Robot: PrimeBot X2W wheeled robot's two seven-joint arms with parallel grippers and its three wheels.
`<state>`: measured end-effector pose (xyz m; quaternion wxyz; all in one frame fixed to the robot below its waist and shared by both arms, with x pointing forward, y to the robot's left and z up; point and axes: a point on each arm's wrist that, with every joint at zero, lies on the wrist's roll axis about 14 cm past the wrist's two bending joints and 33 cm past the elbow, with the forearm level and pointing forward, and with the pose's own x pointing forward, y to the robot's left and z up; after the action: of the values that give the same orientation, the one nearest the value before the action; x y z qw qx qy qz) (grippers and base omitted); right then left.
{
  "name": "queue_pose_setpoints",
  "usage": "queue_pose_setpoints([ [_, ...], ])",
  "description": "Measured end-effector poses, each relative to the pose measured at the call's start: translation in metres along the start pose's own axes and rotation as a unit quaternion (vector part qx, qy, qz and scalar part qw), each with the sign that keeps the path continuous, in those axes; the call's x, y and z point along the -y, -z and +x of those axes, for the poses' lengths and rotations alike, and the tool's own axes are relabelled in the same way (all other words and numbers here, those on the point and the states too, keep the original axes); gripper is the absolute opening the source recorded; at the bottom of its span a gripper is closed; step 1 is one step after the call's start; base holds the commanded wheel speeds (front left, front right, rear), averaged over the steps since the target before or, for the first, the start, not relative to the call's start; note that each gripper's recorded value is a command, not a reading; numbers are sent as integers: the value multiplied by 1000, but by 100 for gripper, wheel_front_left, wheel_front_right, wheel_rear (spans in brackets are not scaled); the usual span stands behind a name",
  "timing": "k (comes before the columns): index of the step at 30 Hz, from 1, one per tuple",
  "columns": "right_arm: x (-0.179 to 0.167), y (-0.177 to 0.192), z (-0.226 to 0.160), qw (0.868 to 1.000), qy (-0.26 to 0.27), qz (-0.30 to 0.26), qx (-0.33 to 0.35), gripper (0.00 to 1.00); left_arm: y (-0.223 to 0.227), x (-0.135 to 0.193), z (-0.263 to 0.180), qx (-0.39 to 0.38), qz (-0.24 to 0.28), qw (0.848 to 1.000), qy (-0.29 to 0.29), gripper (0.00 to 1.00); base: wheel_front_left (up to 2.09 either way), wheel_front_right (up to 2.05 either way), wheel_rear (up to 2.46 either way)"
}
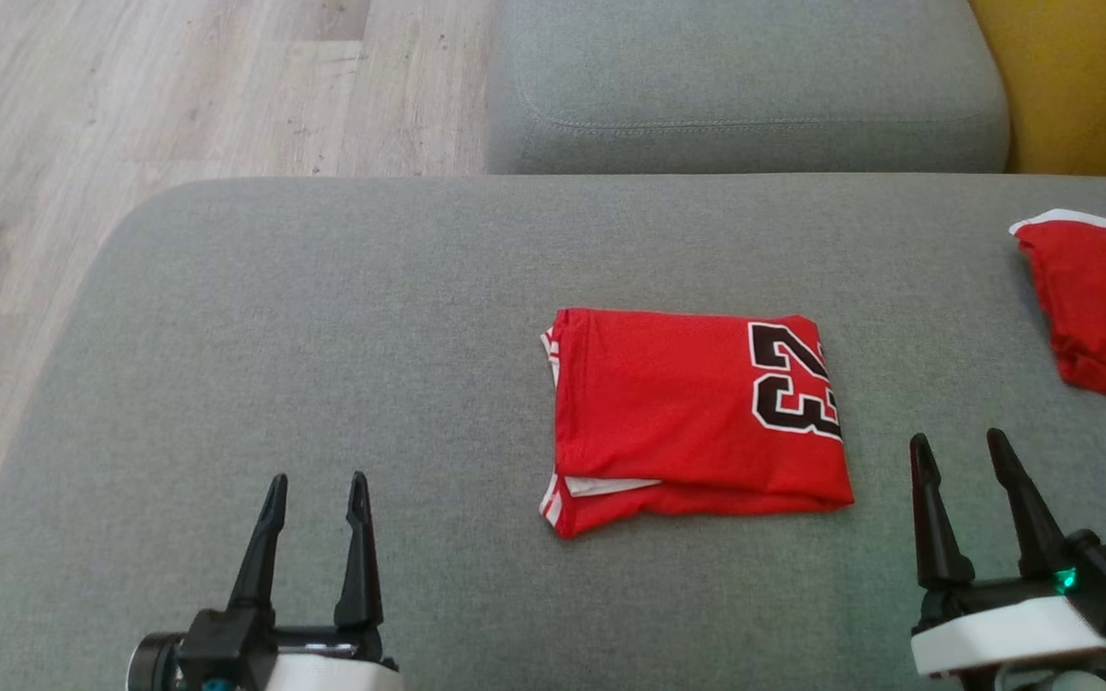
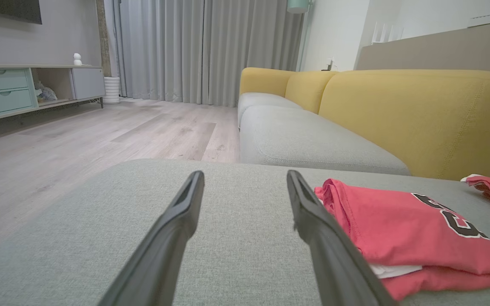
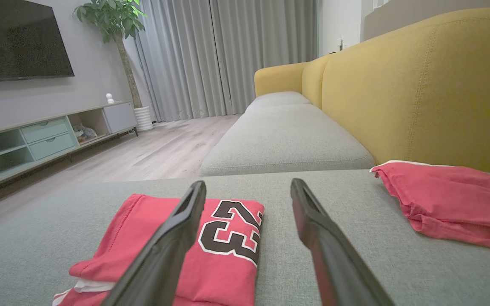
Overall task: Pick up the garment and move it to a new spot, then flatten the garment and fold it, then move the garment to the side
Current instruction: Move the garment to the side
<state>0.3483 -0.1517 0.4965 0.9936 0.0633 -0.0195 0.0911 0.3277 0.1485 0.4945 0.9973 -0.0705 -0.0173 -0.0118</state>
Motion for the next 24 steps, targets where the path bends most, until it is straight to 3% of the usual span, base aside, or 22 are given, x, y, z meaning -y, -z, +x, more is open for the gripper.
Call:
queue_pose_setpoints([
  [7,7,17,-3,1000,12,1,-28,100,5,-2,3,-8,0,1000,-3,100,0,0,0],
  [12,13,53,-4,996,23,11,-85,100,15,-5,9,-25,-1,1000,-7,100,0,0,0],
  [20,14,78,67,991,22,58,-116,100,26,-2,40,-40,-1,999,0,100,0,0,0],
  [24,18,108,86,981,29,77,-174,100,31,1,50,-45,-2,999,4,100,0,0,0],
])
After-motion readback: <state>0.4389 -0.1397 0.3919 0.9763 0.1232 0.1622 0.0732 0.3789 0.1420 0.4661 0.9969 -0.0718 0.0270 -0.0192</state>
